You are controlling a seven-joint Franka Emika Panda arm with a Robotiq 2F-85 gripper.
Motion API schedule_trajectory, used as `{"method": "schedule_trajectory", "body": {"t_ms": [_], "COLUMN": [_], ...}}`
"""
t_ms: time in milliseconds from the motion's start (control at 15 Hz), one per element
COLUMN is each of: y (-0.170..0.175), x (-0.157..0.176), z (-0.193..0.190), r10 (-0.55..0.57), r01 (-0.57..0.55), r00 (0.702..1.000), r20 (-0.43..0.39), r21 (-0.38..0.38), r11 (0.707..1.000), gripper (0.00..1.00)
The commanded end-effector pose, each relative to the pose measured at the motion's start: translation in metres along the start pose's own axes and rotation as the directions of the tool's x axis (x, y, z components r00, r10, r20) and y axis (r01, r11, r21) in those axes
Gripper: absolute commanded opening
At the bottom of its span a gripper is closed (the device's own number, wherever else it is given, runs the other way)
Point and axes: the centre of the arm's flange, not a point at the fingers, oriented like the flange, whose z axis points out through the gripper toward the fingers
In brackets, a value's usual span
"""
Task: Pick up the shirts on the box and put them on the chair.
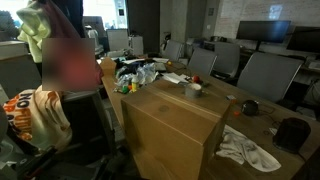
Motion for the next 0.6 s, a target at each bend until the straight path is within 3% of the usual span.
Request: {"method": "schedule_trajectory", "body": {"t_ms": [0,533], "y": [0.026,0.058], "x": [-0.019,-0.041], "z": [0.008,0.047], "r10": [0.007,0.057], "r01": [-0.007,-0.058], "r00": [1.000,0.998], "r20": [-0.007,0.039], "r21": [0.022,0.035], "r11": [1.000,0.998], "gripper": [0.02,0.02]}}
